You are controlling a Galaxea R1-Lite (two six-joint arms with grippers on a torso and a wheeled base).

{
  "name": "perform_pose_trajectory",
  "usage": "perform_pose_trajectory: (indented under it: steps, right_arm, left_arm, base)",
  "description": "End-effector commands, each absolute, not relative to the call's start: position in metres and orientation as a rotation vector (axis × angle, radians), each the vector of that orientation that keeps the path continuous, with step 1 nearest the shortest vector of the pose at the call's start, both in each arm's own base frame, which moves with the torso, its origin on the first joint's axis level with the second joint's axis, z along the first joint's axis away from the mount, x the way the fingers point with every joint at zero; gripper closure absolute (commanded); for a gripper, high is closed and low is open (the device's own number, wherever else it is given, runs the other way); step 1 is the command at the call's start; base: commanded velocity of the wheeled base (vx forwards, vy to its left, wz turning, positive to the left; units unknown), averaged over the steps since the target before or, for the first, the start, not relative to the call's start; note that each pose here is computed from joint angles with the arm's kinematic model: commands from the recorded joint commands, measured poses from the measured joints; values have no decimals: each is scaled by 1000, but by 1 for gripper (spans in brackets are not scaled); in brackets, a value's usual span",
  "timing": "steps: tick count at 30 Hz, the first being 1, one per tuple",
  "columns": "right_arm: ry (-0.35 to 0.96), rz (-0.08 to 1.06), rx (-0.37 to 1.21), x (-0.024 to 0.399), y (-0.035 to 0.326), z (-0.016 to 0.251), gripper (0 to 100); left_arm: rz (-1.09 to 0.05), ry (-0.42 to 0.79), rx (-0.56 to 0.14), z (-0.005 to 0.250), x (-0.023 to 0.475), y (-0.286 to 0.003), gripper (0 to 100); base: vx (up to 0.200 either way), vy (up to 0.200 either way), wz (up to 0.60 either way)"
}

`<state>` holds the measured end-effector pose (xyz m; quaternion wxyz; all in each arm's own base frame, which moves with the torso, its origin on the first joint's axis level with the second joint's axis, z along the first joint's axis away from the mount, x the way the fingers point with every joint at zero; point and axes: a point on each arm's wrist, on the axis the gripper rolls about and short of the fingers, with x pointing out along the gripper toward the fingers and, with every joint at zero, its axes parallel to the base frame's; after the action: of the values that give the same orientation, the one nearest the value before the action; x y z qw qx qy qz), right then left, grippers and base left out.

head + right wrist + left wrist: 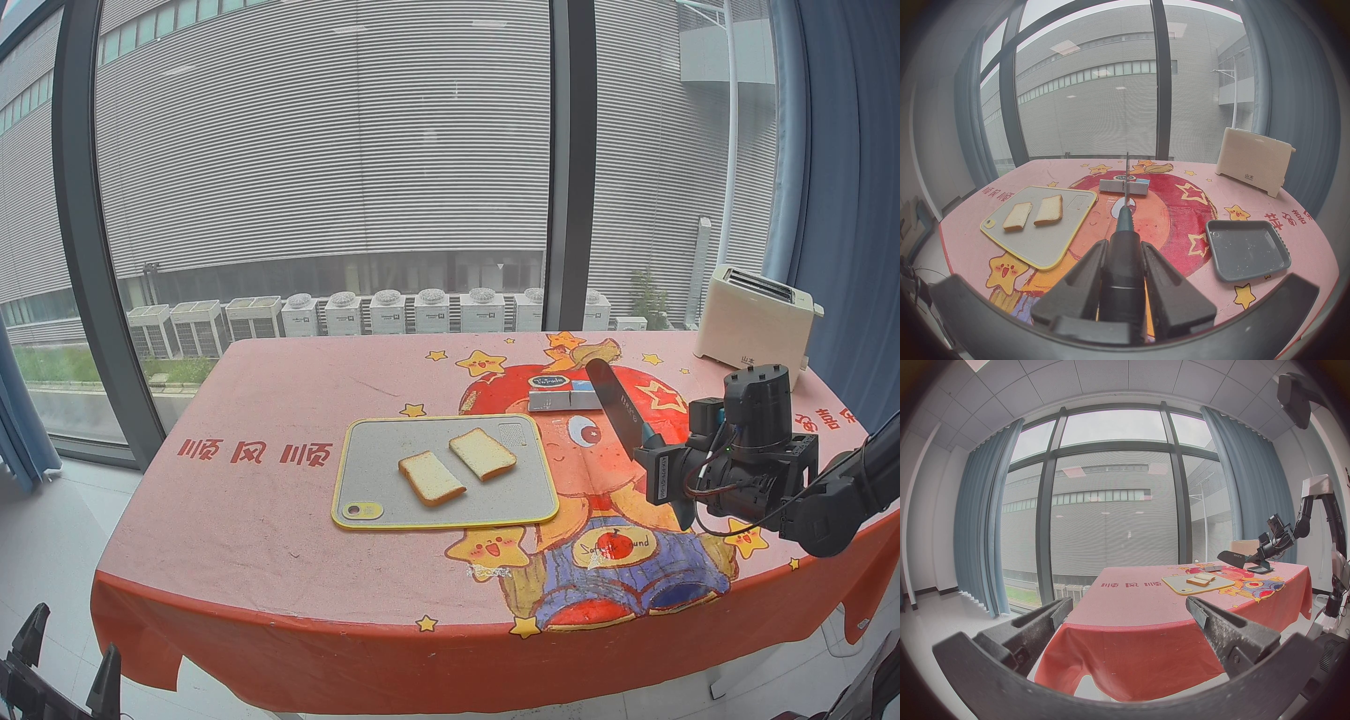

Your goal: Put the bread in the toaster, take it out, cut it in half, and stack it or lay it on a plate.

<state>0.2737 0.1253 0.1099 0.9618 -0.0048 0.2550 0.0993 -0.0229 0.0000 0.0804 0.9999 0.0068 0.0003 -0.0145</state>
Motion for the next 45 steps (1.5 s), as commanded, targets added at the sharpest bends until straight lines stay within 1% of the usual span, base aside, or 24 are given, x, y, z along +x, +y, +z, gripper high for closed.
perform_pose_trajectory:
  steps: [1, 6, 11, 14, 18, 27, 34, 45]
  right_arm:
    - [550, 183, -15, 282, 123, 98, 100]
    - [566, 187, -11, 288, 123, 92, 100]
    - [559, 213, 1, 289, 125, 95, 100]
    - [564, 241, 39, 288, 128, 97, 100]
    - [566, 250, 70, 289, 130, 97, 100]
    - [538, 249, 83, 299, 133, 102, 100]
    - [557, 248, 76, 304, 136, 94, 100]
    - [564, 239, 75, 308, 136, 90, 100]
  left_arm:
    - [-29, 12, 14, 76, -22, 0, 0]
    - [-29, 12, 14, 76, -22, 0, 0]
    - [-29, 12, 14, 76, -22, 0, 0]
    - [-29, 12, 14, 76, -22, 0, 0]
    - [-29, 12, 14, 76, -22, 0, 0]
    - [-29, 12, 14, 76, -22, 0, 0]
    - [-29, 12, 14, 76, -22, 0, 0]
    - [-29, 12, 14, 76, -22, 0, 0]
  base:
    - [0, 0, 0]
    - [0, 0, 0]
    - [0, 0, 0]
    - [0, 0, 0]
    - [0, 0, 0]
    - [0, 0, 0]
    - [0, 0, 0]
    - [0, 0, 0]
